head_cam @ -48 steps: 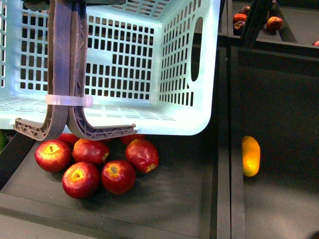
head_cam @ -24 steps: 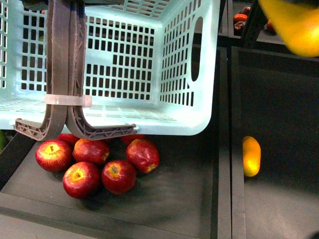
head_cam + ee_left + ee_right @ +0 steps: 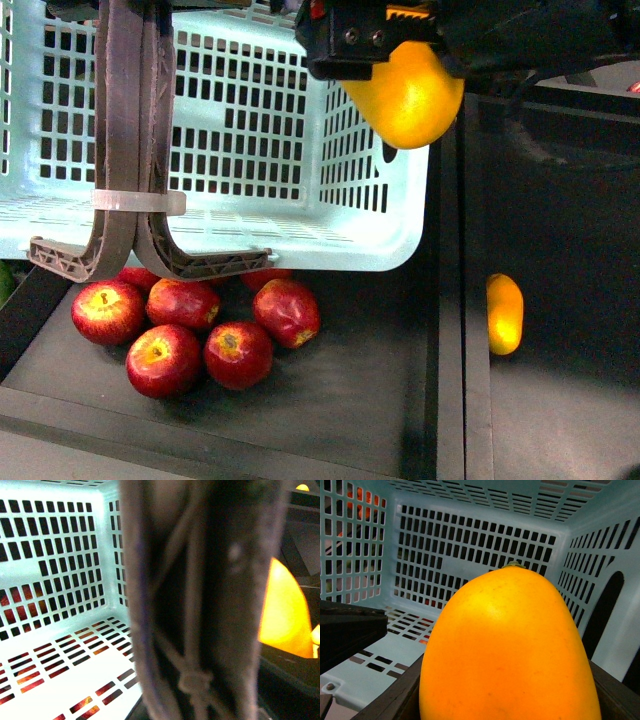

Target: Pick mango and avocado into basket

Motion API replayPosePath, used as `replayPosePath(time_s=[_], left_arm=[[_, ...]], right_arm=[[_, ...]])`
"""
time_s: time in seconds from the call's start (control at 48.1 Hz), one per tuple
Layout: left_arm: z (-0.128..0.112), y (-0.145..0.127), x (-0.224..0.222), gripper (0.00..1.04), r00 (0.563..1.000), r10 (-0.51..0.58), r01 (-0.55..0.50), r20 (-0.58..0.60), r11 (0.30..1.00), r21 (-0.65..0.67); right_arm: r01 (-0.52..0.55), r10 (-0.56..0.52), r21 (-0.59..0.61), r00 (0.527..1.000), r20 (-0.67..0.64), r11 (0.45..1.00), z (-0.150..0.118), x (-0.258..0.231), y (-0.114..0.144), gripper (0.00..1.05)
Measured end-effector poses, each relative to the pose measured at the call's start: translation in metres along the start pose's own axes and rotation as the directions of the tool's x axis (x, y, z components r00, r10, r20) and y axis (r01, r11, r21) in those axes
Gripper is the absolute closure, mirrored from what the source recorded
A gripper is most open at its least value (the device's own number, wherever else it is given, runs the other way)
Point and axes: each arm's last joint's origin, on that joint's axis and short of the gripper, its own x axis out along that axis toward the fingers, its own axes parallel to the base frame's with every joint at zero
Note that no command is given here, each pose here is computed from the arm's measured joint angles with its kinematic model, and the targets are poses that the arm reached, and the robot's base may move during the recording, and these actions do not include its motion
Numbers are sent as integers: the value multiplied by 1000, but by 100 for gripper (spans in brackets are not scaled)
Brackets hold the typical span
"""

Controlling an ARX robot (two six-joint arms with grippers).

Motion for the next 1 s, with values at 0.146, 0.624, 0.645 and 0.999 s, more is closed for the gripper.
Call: replayPosePath(time_s=[0.146, 0.624, 0.645, 0.999], left_arm=[[0, 0, 0, 100, 1000, 0, 0, 0, 1000, 0], [0, 0, 0, 100, 1000, -1, 1, -1, 1000, 2], [0, 0, 0, 100, 1000, -1, 1, -1, 1000, 3], [0, 0, 0, 100, 1000, 2, -2, 0, 1000, -11]], right_arm=[[6, -7, -17, 1000, -22, 1000, -6, 15, 5, 39], [53, -53, -20, 998, 17, 998, -11, 37, 4, 8], [55, -55, -17, 998, 22, 998, -10, 37, 3, 6], [257, -267, 73, 938, 221, 964, 20, -39, -49, 8]])
